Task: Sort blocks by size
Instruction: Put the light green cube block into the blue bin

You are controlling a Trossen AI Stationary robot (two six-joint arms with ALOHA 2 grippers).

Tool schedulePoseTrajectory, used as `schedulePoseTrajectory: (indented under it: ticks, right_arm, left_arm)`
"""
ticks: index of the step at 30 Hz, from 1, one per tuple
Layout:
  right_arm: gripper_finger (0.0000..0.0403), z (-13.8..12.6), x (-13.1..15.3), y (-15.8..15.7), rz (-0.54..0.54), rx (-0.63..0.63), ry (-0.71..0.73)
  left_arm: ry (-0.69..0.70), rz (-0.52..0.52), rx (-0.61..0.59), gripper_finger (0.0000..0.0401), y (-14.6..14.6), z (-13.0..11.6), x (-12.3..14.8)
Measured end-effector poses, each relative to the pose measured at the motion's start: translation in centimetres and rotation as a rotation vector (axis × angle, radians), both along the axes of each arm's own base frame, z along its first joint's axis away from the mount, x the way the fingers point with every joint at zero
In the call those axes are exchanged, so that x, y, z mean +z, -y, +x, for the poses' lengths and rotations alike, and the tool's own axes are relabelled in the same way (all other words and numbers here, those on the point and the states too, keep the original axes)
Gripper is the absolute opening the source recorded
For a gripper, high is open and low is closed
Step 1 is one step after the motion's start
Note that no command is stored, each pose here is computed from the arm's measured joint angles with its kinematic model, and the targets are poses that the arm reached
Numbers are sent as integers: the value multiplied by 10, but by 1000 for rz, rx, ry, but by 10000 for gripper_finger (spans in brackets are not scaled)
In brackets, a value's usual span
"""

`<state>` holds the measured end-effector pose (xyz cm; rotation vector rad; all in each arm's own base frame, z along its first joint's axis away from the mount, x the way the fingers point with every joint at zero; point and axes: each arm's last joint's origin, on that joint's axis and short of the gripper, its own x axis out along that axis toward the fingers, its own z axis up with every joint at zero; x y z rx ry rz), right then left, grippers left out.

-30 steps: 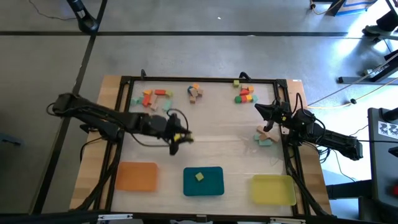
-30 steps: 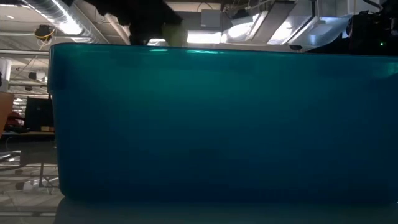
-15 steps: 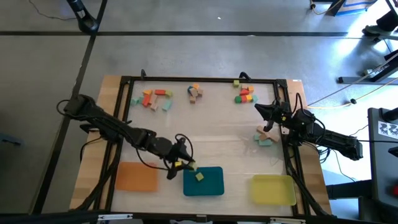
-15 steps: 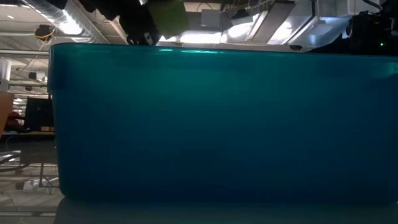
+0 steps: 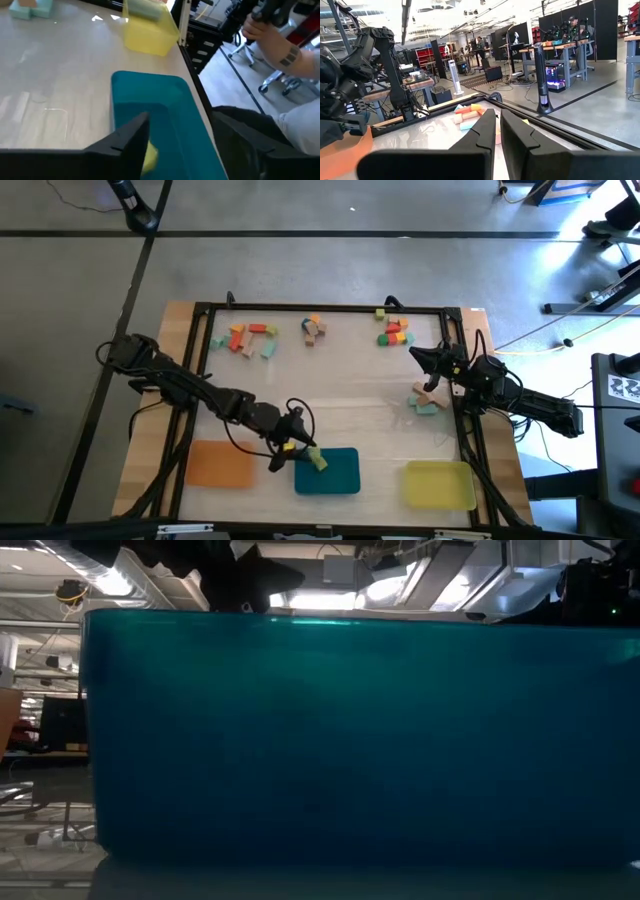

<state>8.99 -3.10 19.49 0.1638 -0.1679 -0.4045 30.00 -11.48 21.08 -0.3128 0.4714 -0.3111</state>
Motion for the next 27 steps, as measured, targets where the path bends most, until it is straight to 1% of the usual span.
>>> schedulePoseTrajectory:
  ticks: [3,6,8,10,13,16,20,23,27]
  right_arm:
    - [28,0,0,0,0,0,0]
    - [28,0,0,0,0,0,0]
    - [28,0,0,0,0,0,-1]
    - [28,0,0,0,1,0,-4]
    - [28,0,-1,0,3,0,-11]
    - [28,0,-3,0,9,0,-30]
    - [28,0,-6,0,18,-9,-55]
    - [28,0,-6,1,20,-24,-57]
    - [28,0,-6,1,20,-25,-56]
  left_arm:
    - [11,16,-9,224,-1,-1,2]
    - [34,40,-12,229,-5,-4,10]
    - [16,46,3,229,-12,-8,16]
    - [-20,54,53,230,-22,-14,21]
    - [-91,124,212,230,-44,-26,28]
    - [-158,226,425,230,-68,-37,31]
    - [-221,328,713,230,-102,-46,32]
    - [-263,362,835,230,-125,-47,29]
    - [-318,378,929,230,-152,-47,22]
